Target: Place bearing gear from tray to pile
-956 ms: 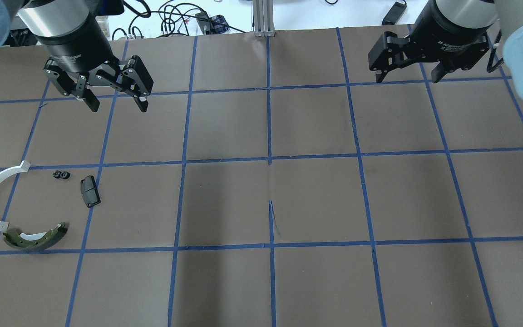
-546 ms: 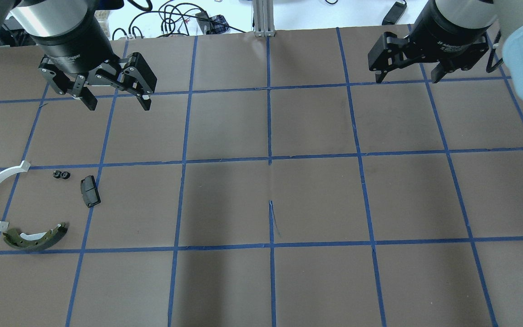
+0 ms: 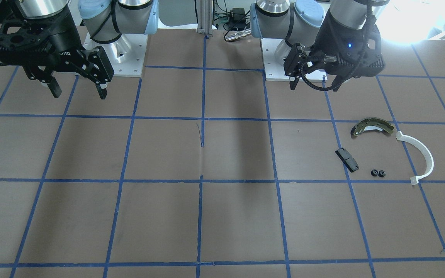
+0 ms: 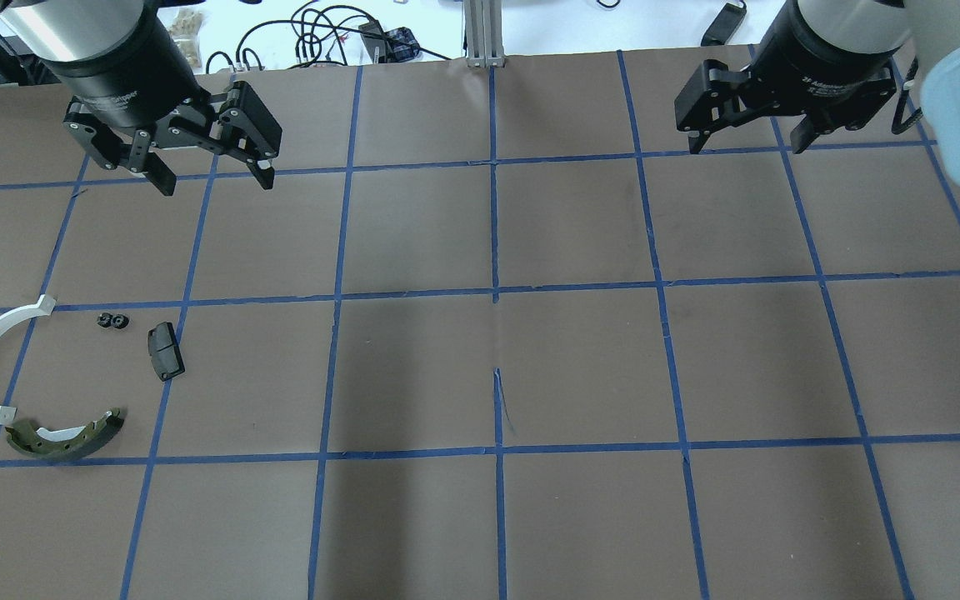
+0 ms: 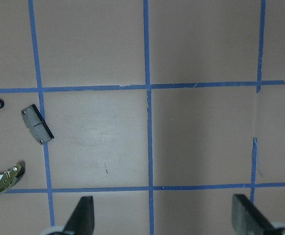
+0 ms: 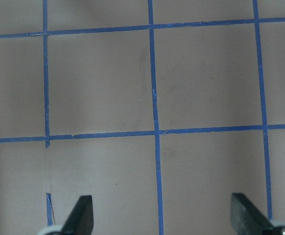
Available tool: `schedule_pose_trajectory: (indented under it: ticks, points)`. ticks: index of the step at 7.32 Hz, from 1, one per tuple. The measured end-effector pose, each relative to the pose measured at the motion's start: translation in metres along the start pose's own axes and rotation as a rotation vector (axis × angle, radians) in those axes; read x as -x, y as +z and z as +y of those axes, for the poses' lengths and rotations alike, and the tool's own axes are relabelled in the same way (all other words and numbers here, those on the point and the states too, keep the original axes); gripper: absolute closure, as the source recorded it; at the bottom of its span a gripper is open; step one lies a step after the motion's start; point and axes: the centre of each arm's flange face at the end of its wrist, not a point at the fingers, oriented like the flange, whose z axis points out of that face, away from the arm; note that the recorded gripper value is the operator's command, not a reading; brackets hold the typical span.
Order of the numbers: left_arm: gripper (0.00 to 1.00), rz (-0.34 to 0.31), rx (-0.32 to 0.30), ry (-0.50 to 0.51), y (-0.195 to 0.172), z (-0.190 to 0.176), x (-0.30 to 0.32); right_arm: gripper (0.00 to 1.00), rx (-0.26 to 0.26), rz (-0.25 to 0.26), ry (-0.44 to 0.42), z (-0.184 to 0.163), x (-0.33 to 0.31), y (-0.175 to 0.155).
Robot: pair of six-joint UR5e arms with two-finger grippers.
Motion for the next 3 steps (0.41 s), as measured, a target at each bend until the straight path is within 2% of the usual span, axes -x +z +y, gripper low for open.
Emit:
schedule_pose_trajectory:
  ticks: [3]
  points:
    - [0.0,0.005,-0.007,0.001,-0.0051,-0.0006,-0.0001,0.0,0.0,0.0,0.0,0.0001,0.0002,0.0001]
